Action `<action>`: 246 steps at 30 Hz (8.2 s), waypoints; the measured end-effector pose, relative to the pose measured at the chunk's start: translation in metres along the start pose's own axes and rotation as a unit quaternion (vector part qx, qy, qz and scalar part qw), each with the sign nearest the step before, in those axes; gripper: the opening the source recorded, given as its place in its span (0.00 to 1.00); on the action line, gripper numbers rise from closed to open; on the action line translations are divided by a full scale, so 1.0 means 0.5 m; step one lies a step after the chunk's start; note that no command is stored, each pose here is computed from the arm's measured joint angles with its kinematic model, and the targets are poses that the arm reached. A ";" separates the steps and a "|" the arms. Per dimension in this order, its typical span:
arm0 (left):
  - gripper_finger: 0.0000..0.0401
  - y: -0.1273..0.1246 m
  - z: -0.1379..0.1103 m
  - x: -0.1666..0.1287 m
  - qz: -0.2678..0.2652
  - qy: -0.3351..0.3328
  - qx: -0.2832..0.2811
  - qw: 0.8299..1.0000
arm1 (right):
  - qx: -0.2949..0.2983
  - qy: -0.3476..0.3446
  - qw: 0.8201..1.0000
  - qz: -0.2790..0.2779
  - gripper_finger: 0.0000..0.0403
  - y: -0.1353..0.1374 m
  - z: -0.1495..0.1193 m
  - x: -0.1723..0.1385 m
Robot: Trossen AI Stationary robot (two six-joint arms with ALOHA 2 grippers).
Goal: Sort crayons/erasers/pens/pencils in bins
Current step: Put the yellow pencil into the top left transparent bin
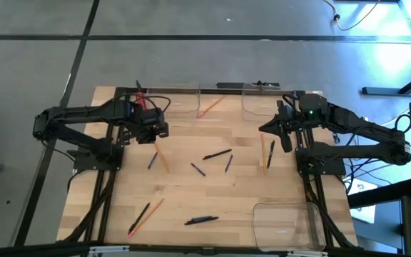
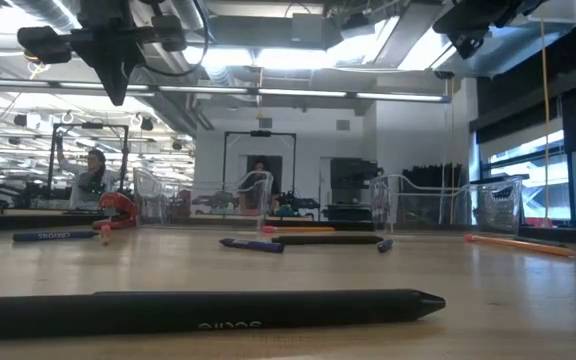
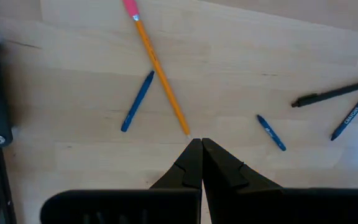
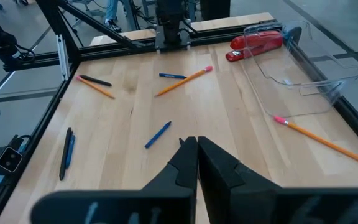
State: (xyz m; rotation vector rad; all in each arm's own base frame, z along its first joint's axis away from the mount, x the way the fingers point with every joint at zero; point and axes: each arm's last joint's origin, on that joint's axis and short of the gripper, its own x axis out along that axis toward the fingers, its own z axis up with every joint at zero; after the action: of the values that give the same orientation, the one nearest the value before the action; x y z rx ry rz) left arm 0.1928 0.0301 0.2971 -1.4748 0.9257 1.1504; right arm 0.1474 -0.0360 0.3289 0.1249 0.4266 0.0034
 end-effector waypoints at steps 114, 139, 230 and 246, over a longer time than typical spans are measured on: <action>0.54 0.097 0.122 0.300 0.065 -0.084 -0.218 0.970 | 0.000 0.000 1.000 0.000 0.04 0.000 0.000 0.000; 0.08 0.100 0.122 0.300 0.073 -0.088 -0.193 0.974 | 0.000 0.000 1.000 0.000 0.04 0.000 0.000 0.000; 0.01 -0.179 0.366 0.055 -0.015 -0.319 0.651 0.689 | -0.008 -0.047 0.986 -0.158 0.04 -0.018 0.019 -0.003; 0.01 -0.194 0.400 0.178 0.007 -0.236 0.666 0.708 | -0.006 -0.047 0.986 -0.158 0.04 -0.018 0.019 -0.003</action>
State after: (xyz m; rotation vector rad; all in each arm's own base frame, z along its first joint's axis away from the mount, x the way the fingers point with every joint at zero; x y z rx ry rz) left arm 0.2678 0.2467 0.2274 0.0385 0.9983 0.4840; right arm 0.1495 -0.0461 0.3369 0.0438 0.3480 -0.3111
